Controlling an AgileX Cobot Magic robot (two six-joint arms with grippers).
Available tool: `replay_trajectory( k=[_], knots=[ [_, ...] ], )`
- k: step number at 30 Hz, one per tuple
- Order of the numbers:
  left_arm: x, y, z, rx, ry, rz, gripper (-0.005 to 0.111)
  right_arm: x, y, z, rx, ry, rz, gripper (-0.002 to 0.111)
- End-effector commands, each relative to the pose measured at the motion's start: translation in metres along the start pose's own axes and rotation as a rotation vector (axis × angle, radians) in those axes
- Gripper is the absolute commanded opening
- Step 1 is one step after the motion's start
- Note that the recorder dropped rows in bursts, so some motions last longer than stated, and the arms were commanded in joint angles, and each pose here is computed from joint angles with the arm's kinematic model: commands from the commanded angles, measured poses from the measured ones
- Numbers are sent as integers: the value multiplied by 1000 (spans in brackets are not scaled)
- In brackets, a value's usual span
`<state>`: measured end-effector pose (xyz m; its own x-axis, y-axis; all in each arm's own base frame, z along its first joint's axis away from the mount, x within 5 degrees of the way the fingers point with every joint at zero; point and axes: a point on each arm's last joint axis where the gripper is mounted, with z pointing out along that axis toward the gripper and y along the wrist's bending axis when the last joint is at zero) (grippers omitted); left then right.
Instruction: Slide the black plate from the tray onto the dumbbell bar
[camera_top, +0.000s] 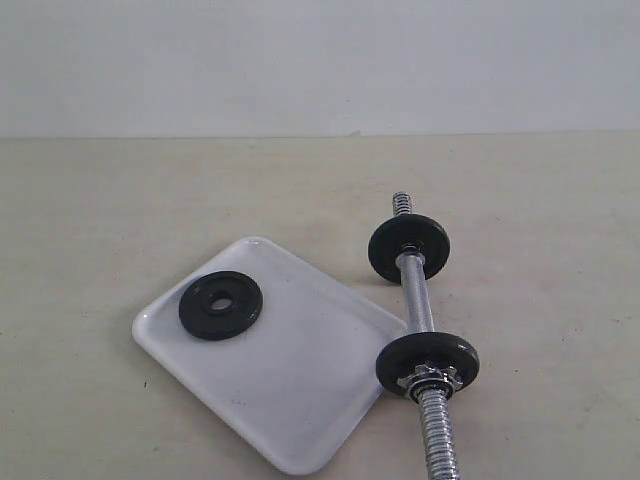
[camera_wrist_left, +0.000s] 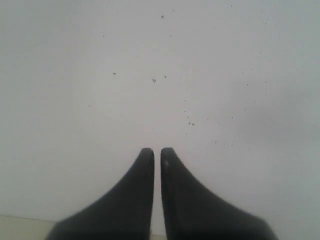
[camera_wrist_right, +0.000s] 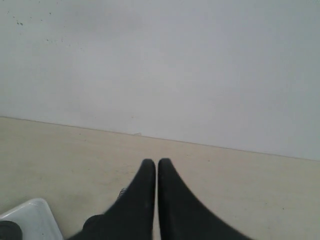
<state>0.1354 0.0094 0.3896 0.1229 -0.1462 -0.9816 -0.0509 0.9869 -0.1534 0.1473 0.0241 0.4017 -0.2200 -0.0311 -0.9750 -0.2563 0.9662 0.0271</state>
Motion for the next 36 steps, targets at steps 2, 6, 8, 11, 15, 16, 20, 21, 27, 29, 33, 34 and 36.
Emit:
replay_trajectory(
  k=[2,6,8,11,15,16,20,21,27,29,33,34,36],
  knots=[
    [-12,-2,-11,19,-94,-17,4,0,0,0,-3,12,-6,0],
    [-13,-2,-14,17,-90,-17,4,0,0,0,-2,12,-8,0],
    [-13,-2,-14,17,-90,-17,4,0,0,0,-2,12,-10,0],
    [-13,-2,-14,17,-92,-17,4,0,0,0,-1,13,-13,0],
    [-13,-2,-14,18,-96,-17,4,0,0,0,-1,13,-11,0],
    [-13,-2,-14,18,-96,-17,4,0,0,0,0,11,-11,0],
    [-14,-2,-14,20,-102,-17,4,0,0,0,2,8,-11,0],
    [-15,-3,-14,21,-109,-17,4,0,0,0,1,7,-9,0],
    [-28,-5,-16,55,-258,-15,4,-9,-4,-1,42,-84,5,0],
    [-32,-7,-17,68,-310,-7,4,-14,-6,-2,67,-147,23,0],
    [-28,-5,-9,32,-159,-3,4,-14,-7,8,49,-96,25,0],
    [-23,-4,-4,12,-76,1,4,-12,-6,14,26,-45,23,0],
    [-12,-3,6,-6,71,45,4,-5,-4,29,-41,94,35,0]
  ],
)
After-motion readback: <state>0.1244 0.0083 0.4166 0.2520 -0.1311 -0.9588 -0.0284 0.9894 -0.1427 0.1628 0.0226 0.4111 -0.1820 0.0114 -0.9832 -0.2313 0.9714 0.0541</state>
